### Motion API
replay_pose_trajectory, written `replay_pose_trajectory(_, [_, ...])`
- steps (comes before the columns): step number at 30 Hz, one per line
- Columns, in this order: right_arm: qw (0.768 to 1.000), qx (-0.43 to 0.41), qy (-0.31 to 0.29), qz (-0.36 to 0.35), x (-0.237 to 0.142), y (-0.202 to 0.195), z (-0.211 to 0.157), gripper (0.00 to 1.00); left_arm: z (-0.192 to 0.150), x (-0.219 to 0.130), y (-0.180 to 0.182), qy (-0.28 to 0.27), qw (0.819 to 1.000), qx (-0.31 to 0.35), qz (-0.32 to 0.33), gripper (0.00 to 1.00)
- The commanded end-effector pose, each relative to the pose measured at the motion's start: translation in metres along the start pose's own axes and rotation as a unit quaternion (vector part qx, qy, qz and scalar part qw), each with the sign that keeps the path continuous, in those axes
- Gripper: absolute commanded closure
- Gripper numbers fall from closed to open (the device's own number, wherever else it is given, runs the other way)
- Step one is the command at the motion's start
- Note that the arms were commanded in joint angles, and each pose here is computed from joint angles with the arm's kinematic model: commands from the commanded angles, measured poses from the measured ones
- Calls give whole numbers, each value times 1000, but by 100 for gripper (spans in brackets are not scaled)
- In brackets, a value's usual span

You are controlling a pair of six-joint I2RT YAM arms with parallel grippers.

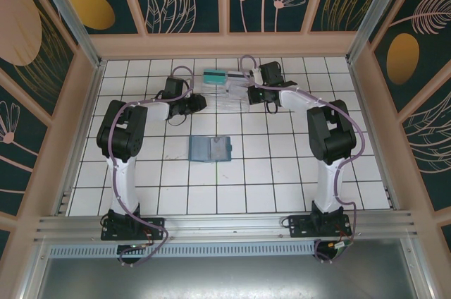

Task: Put the credit cards into the card holder

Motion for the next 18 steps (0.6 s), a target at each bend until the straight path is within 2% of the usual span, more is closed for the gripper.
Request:
replay_pose_trajectory(1, [999, -17, -36, 14, -23, 5, 26, 99, -23, 1, 10, 47, 998, -23, 25, 67])
replay_pose_trajectory(15, [997, -21, -46, 50, -29, 8, 29, 100, -23, 2, 10, 47, 998, -25, 23, 70])
replay_pose_trajectory(16, [997, -22, -47, 50, -30, 8, 29, 95, -23, 2, 10, 47, 998, -25, 23, 70])
replay_pose_trajectory(18, [998, -22, -46, 44, -29, 7, 27, 61, -23, 2, 10, 48, 998, -25, 23, 70])
Point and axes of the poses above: each hand's point on the last joint's axis, 136 mm out from that joint toward the fingers, its own x axis out along the fingers, its own y axis along the line the jaws close on, z = x × y, the point moved 9 cm from there along -x, back along the fingers, and after that the axes turned 10 degrees about -x, right-handed, at the moved point
